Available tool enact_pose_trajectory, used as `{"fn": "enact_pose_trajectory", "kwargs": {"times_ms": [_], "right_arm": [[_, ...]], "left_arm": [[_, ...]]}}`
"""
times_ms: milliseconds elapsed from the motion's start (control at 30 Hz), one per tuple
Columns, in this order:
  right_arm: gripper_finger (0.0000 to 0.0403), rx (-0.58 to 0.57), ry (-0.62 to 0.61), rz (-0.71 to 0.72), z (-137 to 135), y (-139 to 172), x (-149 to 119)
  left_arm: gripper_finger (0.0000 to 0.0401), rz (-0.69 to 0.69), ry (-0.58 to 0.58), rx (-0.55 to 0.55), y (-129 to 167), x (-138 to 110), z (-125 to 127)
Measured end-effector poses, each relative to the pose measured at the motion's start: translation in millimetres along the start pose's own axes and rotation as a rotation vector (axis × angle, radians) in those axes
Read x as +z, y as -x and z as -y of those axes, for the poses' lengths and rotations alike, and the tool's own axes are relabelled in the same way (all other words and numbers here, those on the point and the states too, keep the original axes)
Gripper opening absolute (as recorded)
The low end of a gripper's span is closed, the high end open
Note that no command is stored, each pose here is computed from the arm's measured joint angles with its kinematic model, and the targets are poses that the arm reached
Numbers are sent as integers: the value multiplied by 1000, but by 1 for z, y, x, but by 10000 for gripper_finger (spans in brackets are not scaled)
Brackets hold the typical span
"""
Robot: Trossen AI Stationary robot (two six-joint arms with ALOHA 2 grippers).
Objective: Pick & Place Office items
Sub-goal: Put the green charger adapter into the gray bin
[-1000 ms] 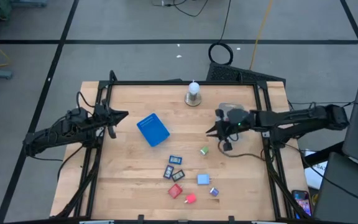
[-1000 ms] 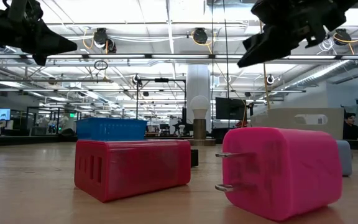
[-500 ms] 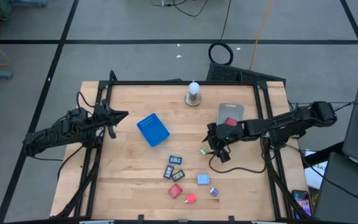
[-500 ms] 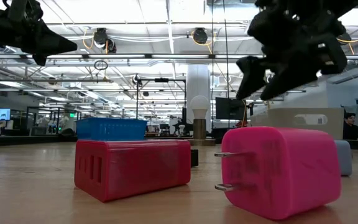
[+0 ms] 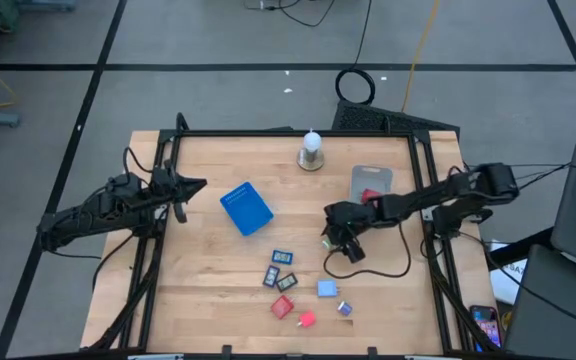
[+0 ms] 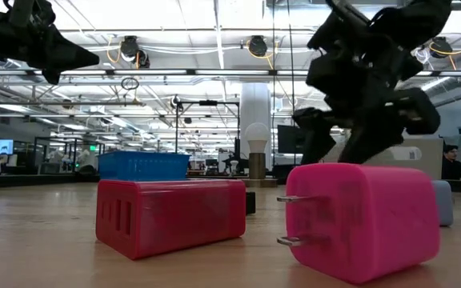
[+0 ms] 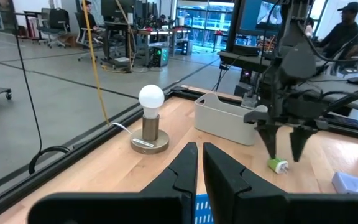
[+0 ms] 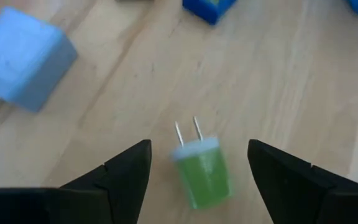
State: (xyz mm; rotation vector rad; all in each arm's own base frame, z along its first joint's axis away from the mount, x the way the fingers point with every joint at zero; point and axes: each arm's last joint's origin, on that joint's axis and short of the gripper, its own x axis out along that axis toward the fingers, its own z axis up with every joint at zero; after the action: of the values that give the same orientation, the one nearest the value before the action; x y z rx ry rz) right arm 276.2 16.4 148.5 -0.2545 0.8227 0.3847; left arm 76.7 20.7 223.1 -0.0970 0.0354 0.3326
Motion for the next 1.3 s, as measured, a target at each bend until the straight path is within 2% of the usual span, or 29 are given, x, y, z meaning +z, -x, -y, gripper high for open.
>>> {"fn": "enact_pose_trajectory", "kwargs": {"times_ms": [267, 433, 600, 700, 1000, 1300], "right_arm": [[258, 6, 24, -3, 1, -2, -2], [258, 94, 28, 35, -1, -2, 0], [254, 10, 20, 0, 3, -2, -2], [246, -34, 9, -18, 4, -2, -2], [219, 46, 0, -58, 1, -13, -11], [185, 38, 4, -35, 2, -15, -9]], "left_arm": [[26, 0, -3, -1, 0, 0, 0], [26, 0, -3, -1, 0, 0, 0], [26, 0, -2, -1, 0, 0, 0], [26, 0, -2, -1, 0, 0, 0], [26, 0, -2, -3, 0, 0, 0], [26, -1, -2, -3, 0, 0, 0]]}}
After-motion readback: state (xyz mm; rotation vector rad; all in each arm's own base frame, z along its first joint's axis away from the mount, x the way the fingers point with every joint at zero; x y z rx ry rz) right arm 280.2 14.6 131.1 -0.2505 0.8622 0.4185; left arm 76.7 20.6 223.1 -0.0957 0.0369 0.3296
